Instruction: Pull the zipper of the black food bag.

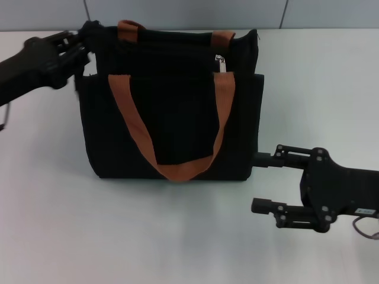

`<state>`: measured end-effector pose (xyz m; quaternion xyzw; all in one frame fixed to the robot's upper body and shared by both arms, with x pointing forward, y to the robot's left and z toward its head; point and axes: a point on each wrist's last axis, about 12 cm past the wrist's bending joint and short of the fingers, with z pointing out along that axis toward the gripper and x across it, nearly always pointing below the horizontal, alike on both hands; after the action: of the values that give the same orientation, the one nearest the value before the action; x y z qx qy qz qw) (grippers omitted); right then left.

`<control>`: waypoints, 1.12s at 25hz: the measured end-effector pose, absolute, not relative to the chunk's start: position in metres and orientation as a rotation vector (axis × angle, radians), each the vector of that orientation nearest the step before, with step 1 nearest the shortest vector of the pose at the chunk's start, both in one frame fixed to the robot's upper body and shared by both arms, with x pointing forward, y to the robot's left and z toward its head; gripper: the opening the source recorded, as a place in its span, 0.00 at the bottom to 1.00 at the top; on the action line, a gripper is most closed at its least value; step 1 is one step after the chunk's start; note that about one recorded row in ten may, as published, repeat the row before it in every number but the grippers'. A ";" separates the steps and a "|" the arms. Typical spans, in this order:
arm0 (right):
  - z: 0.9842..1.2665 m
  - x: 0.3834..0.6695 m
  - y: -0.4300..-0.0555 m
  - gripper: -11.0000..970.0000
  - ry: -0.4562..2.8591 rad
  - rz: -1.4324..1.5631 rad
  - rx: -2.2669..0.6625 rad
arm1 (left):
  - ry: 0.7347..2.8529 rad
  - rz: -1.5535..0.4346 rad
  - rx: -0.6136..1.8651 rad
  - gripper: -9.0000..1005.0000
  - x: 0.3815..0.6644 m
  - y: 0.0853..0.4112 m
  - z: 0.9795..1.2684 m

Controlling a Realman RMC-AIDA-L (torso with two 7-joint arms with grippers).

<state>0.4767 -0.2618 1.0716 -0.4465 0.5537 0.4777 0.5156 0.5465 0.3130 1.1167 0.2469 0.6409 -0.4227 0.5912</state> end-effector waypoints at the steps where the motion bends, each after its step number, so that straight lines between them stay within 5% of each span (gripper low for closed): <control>1: 1.067 0.477 -0.260 0.73 1.352 1.134 -1.061 | 1.525 -0.969 0.613 0.07 0.543 0.327 1.121; 10: 1.051 0.483 -0.247 0.73 1.402 1.066 -1.043 | 1.602 -0.868 0.705 0.50 0.525 0.367 1.133; 16: 1.049 0.485 -0.236 0.73 1.356 1.046 -1.070 | 1.415 -0.966 0.870 0.71 0.503 0.342 1.128; 21: 1.049 0.483 -0.230 0.73 1.345 1.078 -1.106 | 1.342 -1.107 1.029 0.83 0.481 0.314 1.113; 28: 1.047 0.475 -0.227 0.73 1.331 1.131 -1.180 | 1.417 -1.182 1.138 0.83 0.461 0.285 1.073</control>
<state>0.4755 -0.2275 1.0466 -0.4867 0.5490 0.4666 0.4939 0.4611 0.2848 1.0730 0.4640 0.5777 -0.4819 0.4678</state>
